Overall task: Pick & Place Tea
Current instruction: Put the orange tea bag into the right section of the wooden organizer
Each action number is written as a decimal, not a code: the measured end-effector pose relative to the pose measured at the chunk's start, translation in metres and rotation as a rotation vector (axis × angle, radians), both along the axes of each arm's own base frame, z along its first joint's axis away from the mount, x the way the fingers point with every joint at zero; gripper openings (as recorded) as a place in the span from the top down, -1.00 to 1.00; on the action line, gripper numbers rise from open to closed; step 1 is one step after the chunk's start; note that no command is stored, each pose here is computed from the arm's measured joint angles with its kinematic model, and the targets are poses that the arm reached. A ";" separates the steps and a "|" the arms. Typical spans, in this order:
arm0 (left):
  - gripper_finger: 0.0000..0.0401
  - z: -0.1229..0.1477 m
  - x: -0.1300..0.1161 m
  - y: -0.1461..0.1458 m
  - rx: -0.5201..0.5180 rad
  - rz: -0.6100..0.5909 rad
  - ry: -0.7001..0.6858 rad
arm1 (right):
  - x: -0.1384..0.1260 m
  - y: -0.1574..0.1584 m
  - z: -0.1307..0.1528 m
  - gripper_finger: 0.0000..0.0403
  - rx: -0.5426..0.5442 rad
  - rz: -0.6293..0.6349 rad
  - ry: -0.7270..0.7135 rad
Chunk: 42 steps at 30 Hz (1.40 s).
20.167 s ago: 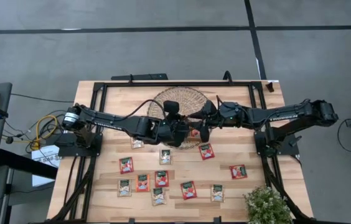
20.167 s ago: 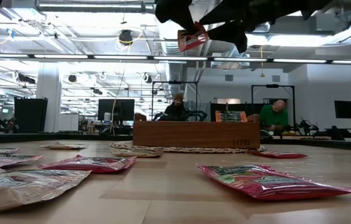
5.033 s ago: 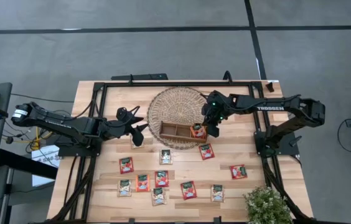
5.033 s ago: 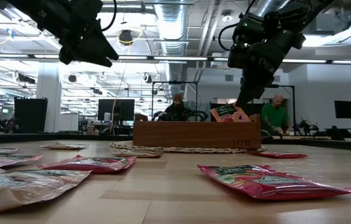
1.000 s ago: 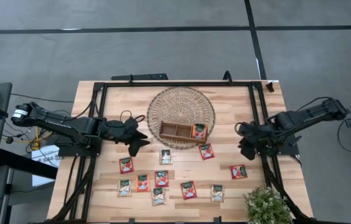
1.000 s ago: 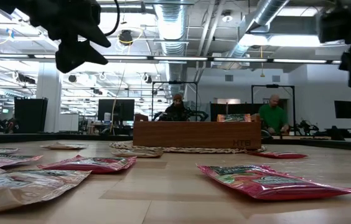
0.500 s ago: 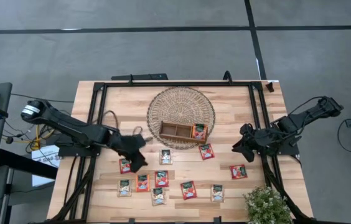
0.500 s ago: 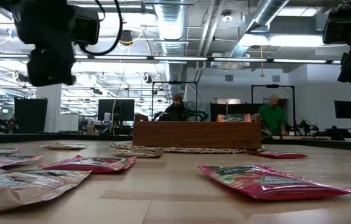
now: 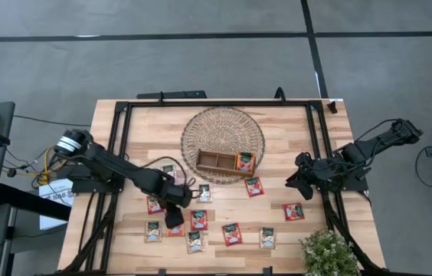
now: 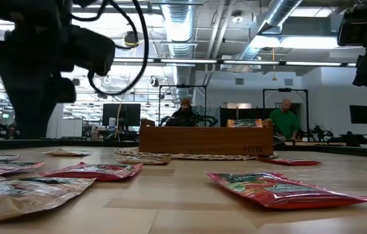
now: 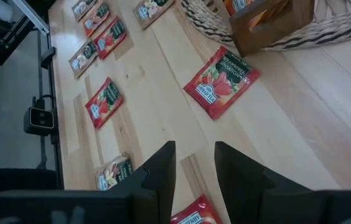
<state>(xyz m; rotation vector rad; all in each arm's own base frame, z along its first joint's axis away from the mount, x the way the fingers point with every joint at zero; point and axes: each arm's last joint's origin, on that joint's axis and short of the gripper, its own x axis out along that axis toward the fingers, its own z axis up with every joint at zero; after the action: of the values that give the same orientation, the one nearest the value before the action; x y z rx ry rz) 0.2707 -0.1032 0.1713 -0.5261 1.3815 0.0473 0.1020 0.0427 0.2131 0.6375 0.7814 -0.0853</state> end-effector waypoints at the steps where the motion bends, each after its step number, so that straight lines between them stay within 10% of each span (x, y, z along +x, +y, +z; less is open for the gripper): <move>1: 0.12 -0.002 0.002 -0.002 -0.001 -0.006 0.008 | 0.000 0.000 0.000 0.49 0.001 0.002 0.001; 19: 0.12 -0.001 -0.002 -0.033 0.169 -0.196 -0.108 | 0.000 0.000 0.000 0.49 0.002 0.004 0.001; 42: 0.12 -0.036 0.007 -0.034 0.140 -0.207 0.017 | 0.002 0.001 0.002 0.49 -0.004 0.022 -0.030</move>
<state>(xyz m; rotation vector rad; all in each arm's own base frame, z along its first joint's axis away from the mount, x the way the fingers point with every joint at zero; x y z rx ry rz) 0.2774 -0.1373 0.1357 -0.2652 1.4310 -0.0192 0.1037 0.0436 0.2155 0.6246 0.7586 -0.0571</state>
